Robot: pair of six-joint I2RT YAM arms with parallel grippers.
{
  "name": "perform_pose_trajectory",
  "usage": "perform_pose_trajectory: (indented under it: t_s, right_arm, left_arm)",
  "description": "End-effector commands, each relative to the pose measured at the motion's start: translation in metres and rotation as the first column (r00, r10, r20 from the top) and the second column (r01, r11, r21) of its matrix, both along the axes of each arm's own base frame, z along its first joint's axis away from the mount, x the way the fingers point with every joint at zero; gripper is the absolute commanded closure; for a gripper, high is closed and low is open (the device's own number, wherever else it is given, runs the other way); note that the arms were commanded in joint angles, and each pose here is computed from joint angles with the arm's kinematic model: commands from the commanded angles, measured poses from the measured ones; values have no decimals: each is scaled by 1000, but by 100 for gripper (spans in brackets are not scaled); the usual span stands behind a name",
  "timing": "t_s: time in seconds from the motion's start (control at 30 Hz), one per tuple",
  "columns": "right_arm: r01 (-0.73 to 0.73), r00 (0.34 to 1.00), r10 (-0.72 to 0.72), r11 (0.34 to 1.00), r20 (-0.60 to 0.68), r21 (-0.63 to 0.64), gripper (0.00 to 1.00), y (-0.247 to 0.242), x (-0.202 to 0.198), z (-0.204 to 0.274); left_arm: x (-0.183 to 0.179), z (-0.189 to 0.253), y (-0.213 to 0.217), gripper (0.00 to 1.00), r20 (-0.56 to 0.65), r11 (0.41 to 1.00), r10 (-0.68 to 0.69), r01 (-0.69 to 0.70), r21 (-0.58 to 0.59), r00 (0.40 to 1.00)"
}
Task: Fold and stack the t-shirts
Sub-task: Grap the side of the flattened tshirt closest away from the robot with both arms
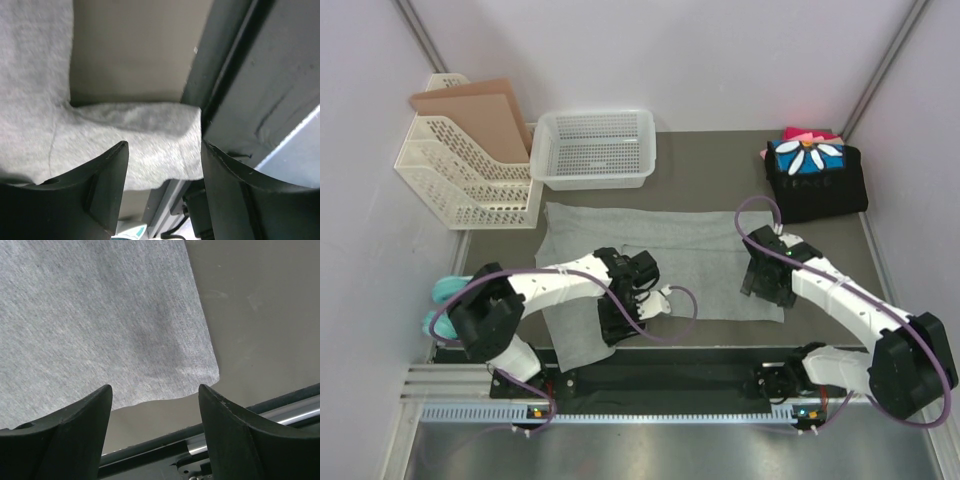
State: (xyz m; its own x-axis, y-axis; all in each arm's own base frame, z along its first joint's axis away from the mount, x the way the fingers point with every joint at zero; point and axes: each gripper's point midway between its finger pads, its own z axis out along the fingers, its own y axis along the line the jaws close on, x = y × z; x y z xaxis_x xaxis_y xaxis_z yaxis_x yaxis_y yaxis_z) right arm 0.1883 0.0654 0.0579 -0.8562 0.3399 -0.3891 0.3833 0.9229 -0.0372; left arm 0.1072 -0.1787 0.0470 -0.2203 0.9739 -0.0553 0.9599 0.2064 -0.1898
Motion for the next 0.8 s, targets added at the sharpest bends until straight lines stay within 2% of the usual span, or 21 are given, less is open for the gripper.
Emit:
perform_pose_trajectory:
  t_s: [0.0, 0.13, 0.23, 0.27, 0.4, 0.47, 0.5, 0.53, 0.57, 0.6, 0.67, 0.7, 0.77]
  right_arm:
    - [16, 999, -15, 1000, 41, -7, 30, 3, 10, 14]
    - [11, 999, -11, 1000, 38, -16, 29, 2, 12, 17]
    - [9, 999, -8, 1000, 34, -20, 29, 2, 12, 18]
    - [8, 999, -8, 1000, 33, -19, 29, 2, 12, 18]
    - [0, 1000, 0, 1000, 22, -23, 29, 3, 11, 18]
    - [0, 1000, 0, 1000, 19, -24, 29, 2, 11, 18]
    - [-2, 1000, 3, 1000, 18, -26, 29, 2, 10, 18]
    - [-4, 1000, 5, 1000, 18, -25, 29, 2, 10, 19]
    - [-9, 1000, 9, 1000, 17, -25, 29, 3, 10, 19]
    - [-8, 1000, 9, 1000, 20, -25, 29, 2, 11, 20]
    - [-14, 1000, 14, 1000, 21, -28, 29, 2, 11, 21]
    - [-15, 1000, 16, 1000, 24, -25, 30, 3, 12, 23]
    - [-18, 999, 19, 999, 27, -29, 29, 2, 13, 25]
  left_arm:
    - [12, -7, -18, 35, 28, 999, 18, -18, -29, 999]
    - [14, -14, -18, 35, 24, 1000, 23, -22, -12, 999]
    - [12, -17, -17, 40, 6, 1000, 21, -21, 3, 1000]
    - [11, -18, -18, 50, -3, 1000, 20, -20, 4, 1000]
    - [12, -23, -18, 75, -17, 999, 32, -31, 34, 999]
    - [13, -19, -23, 84, -19, 999, 36, -36, 18, 999]
    - [14, -17, -25, 91, -14, 999, 39, -39, 7, 999]
    - [17, -13, -29, 91, 1, 999, 41, -41, -8, 999]
    - [22, -10, -28, 89, 28, 999, 48, -48, -6, 998]
    - [25, -3, -29, 69, 50, 999, 49, -48, -20, 998]
    - [35, 9, -31, 47, 107, 997, 75, -71, -43, 991]
    - [40, 22, -31, 44, 148, 994, 93, -82, -77, 985]
    - [49, 37, -28, 30, 187, 984, 152, -132, -116, 971]
